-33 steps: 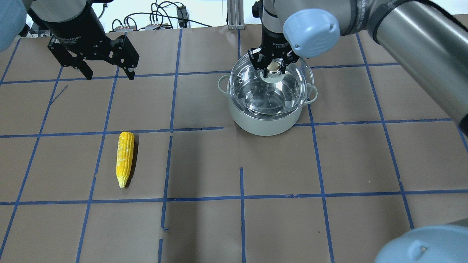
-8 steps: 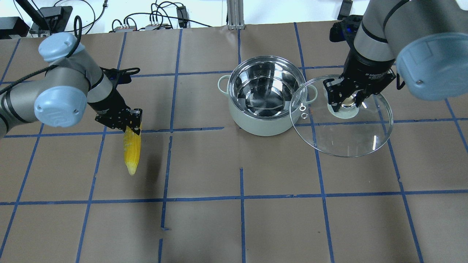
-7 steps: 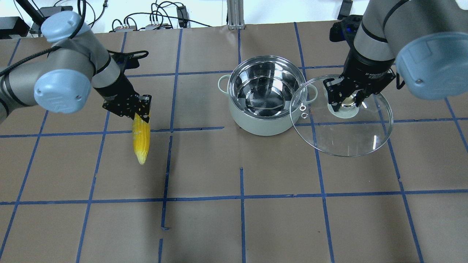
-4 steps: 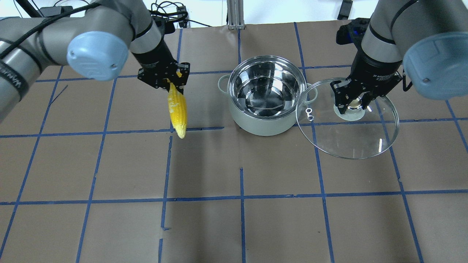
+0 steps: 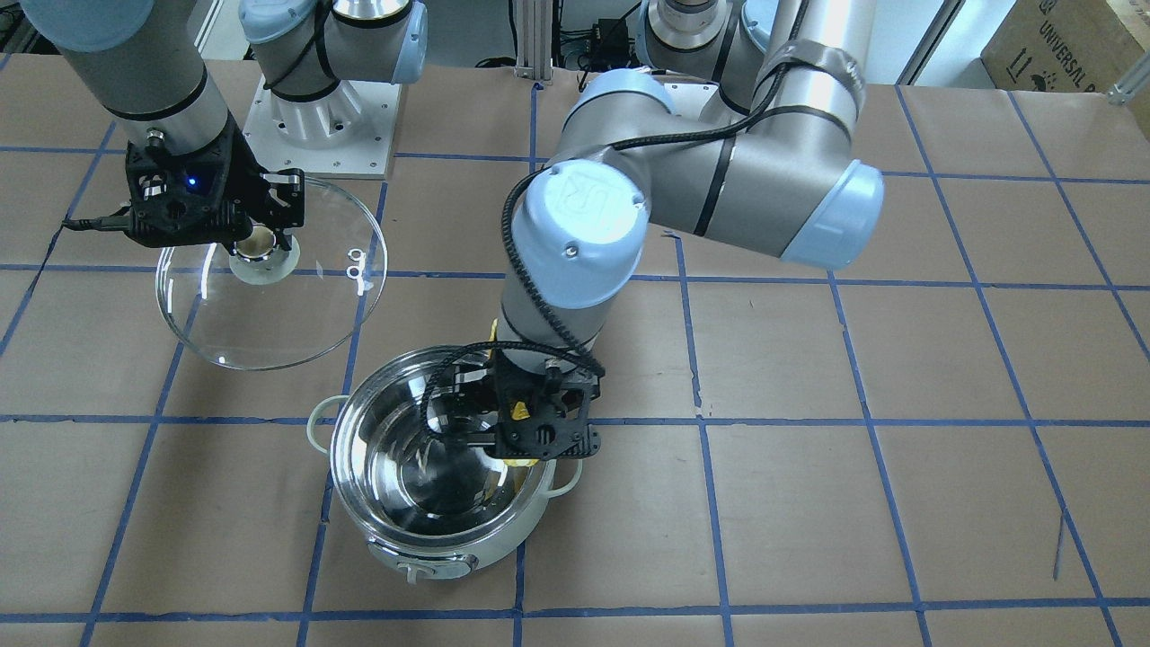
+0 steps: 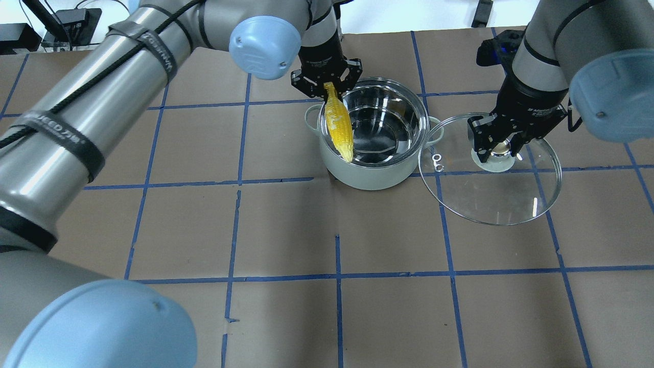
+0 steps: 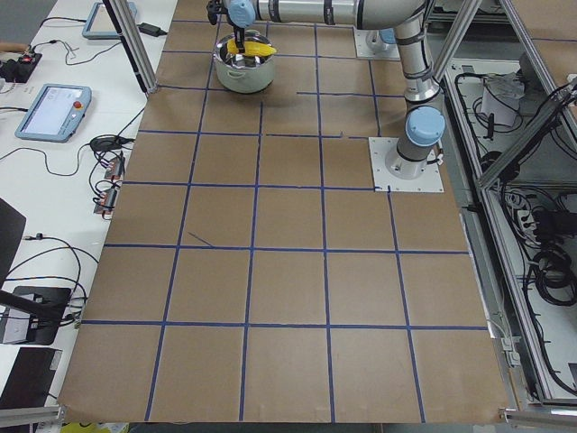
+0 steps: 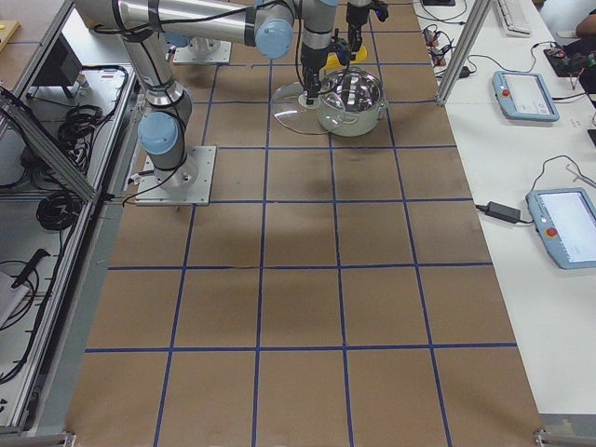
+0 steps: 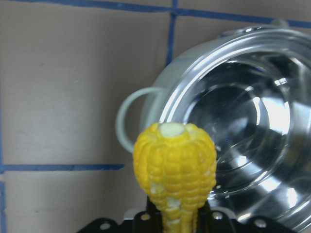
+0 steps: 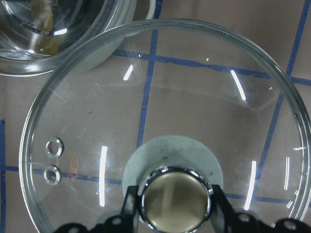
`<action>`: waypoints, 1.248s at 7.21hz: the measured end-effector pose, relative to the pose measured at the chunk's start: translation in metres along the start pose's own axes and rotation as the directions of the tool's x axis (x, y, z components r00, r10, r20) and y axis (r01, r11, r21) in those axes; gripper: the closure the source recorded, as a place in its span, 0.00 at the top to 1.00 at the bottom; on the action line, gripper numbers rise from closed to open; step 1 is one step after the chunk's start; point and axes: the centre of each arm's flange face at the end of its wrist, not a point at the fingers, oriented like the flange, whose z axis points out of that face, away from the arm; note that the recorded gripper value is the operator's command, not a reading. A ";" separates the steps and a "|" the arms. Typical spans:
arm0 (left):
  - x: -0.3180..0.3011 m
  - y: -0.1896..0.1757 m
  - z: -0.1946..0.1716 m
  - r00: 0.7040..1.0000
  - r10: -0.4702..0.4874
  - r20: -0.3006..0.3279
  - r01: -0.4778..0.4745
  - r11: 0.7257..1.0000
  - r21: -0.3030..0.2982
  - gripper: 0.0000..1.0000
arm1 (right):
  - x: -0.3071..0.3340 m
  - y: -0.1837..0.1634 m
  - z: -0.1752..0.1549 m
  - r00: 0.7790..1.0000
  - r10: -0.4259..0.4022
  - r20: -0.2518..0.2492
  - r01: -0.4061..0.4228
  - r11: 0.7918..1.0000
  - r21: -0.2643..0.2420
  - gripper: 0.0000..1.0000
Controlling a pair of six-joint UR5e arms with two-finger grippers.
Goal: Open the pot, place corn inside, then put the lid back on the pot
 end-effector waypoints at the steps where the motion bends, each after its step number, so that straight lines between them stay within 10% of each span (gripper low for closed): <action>1: 0.016 -0.009 0.008 1.000 0.014 -0.006 -0.014 1.000 0.005 0.24 | 0.000 0.000 0.000 1.000 0.000 0.000 0.000 1.000 0.000 0.36; 2: 0.025 -0.013 0.016 0.999 0.035 -0.006 -0.035 0.999 0.006 0.43 | 0.000 0.000 0.000 1.000 0.000 0.000 0.000 1.000 0.000 0.36; 3: 0.031 -0.015 0.024 0.998 0.063 -0.002 -0.063 0.998 0.003 0.87 | 0.000 0.000 0.000 1.000 0.000 0.000 0.000 1.000 0.000 0.36; 4: 0.034 -0.017 0.035 0.996 0.087 0.003 -0.087 0.996 -0.002 1.00 | 0.000 0.000 0.000 1.000 0.000 0.000 0.000 1.000 -0.001 0.36; 9: 0.028 -0.022 0.036 0.992 0.123 0.018 -0.123 0.992 0.006 1.00 | -0.001 0.000 -0.003 1.000 0.002 -0.001 -0.002 1.000 0.006 0.37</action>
